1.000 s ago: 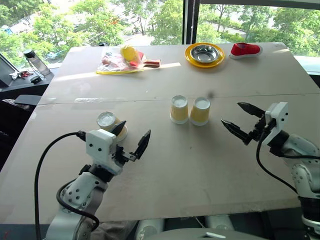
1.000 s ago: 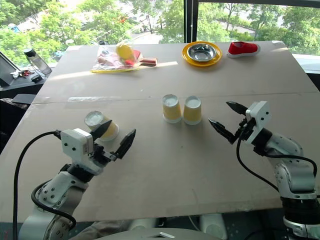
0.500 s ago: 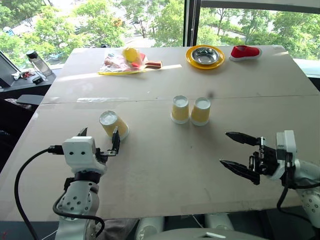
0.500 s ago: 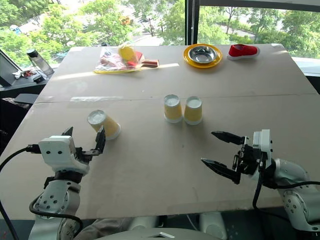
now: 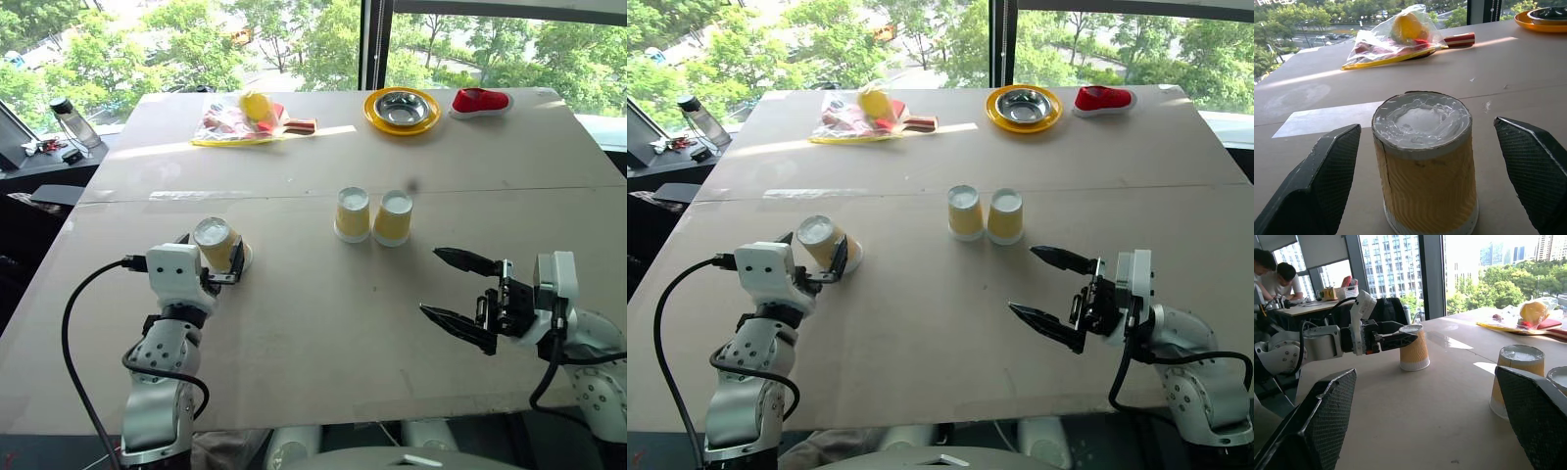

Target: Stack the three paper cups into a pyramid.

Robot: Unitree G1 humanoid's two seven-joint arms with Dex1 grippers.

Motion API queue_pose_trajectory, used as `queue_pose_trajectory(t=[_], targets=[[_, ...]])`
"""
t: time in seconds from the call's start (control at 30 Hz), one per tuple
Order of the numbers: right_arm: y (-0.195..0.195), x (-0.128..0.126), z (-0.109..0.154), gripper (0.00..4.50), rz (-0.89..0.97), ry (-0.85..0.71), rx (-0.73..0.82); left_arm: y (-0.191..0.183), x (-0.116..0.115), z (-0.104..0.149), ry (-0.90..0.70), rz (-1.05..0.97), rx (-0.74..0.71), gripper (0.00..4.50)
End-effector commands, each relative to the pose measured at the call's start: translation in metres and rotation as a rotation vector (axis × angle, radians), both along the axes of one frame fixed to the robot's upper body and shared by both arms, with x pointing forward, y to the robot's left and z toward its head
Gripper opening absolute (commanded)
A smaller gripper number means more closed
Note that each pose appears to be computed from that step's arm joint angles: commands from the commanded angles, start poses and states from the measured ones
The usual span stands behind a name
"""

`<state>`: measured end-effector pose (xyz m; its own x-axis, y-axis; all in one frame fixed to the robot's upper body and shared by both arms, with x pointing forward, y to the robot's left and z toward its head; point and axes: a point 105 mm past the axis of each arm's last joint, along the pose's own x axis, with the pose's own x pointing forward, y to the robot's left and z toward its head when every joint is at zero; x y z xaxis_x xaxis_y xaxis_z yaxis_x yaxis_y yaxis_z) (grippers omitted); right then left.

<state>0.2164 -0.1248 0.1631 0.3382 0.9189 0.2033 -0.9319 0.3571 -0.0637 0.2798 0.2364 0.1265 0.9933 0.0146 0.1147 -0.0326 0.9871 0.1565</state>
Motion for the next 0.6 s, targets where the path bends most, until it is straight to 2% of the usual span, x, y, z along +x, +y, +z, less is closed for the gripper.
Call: queue_pose_trajectory(t=[0.03, 0.23, 0.27, 0.33, 0.43, 0.47, 0.6], targets=[[0.004, -0.001, 0.009, 4.48, 0.002, -0.049, 0.016, 0.007, 0.003, 0.009, -0.041, 0.004, 0.028, 4.50], [0.006, 0.000, 0.010, 4.48, -0.004, -0.052, 0.025, 0.015, 0.013, 0.004, -0.040, 0.005, 0.022, 4.50], [0.006, 0.000, 0.010, 4.50, -0.005, -0.053, 0.028, 0.015, 0.013, 0.005, -0.051, 0.003, 0.020, 4.09], [0.007, 0.000, 0.011, 4.50, -0.006, -0.055, 0.031, 0.016, 0.013, 0.006, -0.065, -0.003, 0.021, 3.69], [0.008, 0.000, 0.012, 4.50, -0.009, -0.057, 0.037, 0.016, 0.013, 0.007, -0.074, -0.008, 0.027, 2.30], [0.008, 0.001, 0.012, 4.50, -0.010, -0.059, 0.040, 0.017, 0.014, 0.008, -0.076, -0.008, 0.028, 2.14], [0.007, 0.002, 0.013, 4.50, -0.021, -0.067, 0.045, 0.017, 0.016, 0.017, -0.106, -0.026, 0.048, 2.14]])
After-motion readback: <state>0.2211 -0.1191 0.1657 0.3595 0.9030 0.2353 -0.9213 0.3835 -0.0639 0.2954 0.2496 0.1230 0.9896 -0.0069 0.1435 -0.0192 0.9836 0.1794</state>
